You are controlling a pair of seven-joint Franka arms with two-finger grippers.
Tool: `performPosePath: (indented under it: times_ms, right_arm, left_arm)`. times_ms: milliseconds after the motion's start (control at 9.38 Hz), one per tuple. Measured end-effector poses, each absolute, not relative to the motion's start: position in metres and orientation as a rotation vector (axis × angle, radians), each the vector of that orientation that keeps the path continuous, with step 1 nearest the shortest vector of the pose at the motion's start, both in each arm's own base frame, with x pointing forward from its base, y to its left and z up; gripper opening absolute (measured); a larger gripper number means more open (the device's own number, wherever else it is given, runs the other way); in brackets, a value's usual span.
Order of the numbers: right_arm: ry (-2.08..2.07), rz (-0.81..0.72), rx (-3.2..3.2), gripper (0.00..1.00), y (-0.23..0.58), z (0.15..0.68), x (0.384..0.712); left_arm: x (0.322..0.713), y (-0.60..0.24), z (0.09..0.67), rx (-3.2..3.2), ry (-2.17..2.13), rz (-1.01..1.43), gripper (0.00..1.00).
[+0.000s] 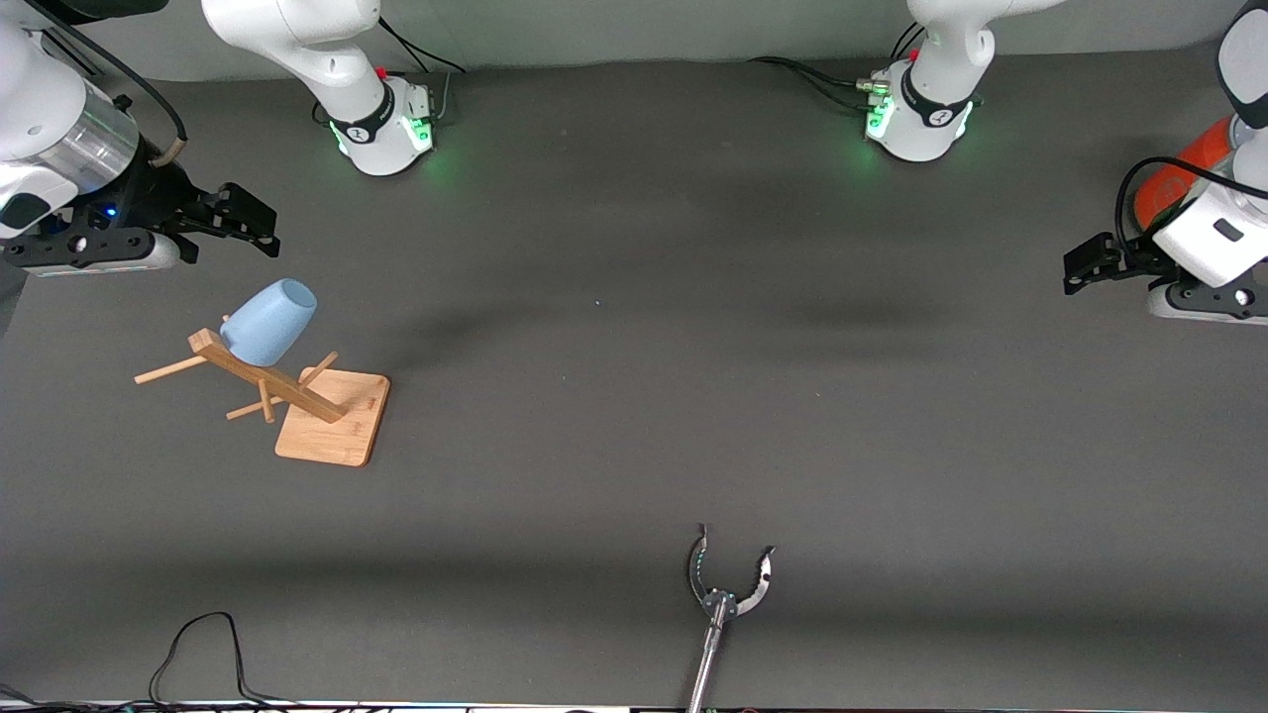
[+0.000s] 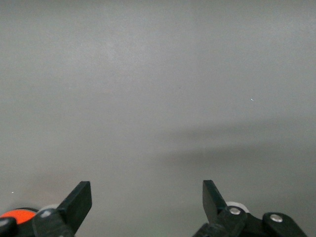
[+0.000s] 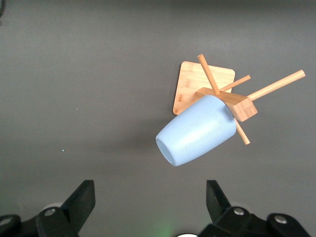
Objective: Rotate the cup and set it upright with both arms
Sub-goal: 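Move the right gripper toward the blue cup on the wooden stand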
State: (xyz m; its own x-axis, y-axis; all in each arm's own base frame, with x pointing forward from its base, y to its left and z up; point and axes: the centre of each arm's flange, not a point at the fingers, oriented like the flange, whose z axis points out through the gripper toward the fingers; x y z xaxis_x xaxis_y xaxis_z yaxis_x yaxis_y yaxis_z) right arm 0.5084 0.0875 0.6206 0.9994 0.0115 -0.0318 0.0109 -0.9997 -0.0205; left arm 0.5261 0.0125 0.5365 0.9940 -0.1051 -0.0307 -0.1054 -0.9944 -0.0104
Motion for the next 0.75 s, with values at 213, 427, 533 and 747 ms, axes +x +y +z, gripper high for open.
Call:
performPosePath:
  times_ms: [213, 427, 533, 747]
  right_arm:
    - [-0.009, 0.051, -3.121, 1.00, 0.0843, 0.6206, 0.5088]
    - [-0.009, 0.049, -3.120, 1.00, 0.0844, 0.6213, 0.5088]
    - [-0.008, 0.048, -3.120, 1.00, 0.0841, 0.6216, 0.5088]
    - [0.007, 0.043, -3.119, 1.00, 0.0789, 0.6233, 0.5099]
  left_arm:
    - [0.5261, 0.0129, 0.5365, -3.125, 0.164, 0.047, 1.00]
    - [0.5261, 0.0131, 0.5363, -3.125, 0.164, 0.048, 1.00]
    - [0.5262, 0.0133, 0.5361, -3.125, 0.163, 0.048, 1.00]
    - [0.5263, 0.0134, 0.5360, -3.125, 0.163, 0.047, 1.00]
